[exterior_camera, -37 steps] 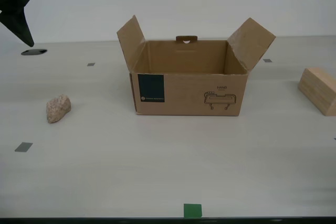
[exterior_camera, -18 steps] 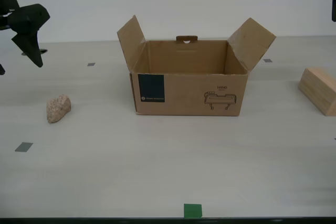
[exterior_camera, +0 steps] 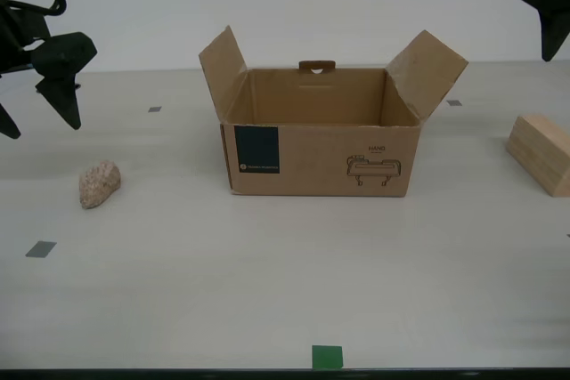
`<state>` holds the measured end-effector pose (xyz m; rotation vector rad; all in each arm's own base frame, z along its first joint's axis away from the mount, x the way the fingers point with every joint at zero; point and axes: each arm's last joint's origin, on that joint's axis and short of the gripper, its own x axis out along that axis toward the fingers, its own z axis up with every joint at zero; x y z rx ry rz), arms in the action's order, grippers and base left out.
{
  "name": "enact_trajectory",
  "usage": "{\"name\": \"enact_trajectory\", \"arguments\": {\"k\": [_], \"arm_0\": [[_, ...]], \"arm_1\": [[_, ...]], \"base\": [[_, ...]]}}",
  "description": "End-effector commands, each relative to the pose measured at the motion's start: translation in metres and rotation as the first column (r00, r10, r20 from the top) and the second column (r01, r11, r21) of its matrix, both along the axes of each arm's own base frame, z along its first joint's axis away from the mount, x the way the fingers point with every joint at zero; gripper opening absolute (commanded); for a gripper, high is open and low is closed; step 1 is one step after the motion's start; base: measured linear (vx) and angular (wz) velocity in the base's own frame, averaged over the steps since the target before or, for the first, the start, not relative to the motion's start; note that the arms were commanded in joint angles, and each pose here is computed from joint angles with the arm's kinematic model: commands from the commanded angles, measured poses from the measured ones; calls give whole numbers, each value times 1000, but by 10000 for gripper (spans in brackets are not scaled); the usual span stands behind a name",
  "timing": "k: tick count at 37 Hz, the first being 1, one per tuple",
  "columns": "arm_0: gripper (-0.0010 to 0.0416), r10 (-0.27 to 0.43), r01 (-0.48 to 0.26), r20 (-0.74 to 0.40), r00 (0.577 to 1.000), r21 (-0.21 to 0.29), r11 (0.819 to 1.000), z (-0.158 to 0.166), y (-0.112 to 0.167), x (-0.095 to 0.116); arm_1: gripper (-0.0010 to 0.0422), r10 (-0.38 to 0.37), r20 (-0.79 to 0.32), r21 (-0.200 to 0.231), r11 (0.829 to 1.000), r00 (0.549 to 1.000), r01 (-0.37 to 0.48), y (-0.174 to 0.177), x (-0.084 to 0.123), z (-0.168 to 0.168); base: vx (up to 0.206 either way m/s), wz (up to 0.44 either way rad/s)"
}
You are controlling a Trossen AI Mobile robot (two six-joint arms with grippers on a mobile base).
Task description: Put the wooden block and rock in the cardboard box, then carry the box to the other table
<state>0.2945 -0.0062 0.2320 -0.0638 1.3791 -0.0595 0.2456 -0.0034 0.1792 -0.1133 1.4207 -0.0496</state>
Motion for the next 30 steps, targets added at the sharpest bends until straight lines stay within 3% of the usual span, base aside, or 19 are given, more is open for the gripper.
{"name": "enact_trajectory", "arguments": {"k": [1,7,12,30], "arm_0": [[394,7,-7,-15,1000,11,1000,-8,0,5],[394,19,-18,-52,998,20,1000,-22,0,12],[394,29,-26,-76,997,30,999,-32,1,17],[394,16,-14,-66,998,33,999,-46,-7,27]], "arm_1": [[359,-11,-18,13,1000,1000,11,0,2,-5],[359,-26,-22,19,999,999,26,0,5,-10],[359,-82,-10,28,996,997,83,0,6,-10],[359,-123,35,32,992,992,122,-9,10,-10]], "base": [[0,0],[0,0],[0,0],[0,0]]}}
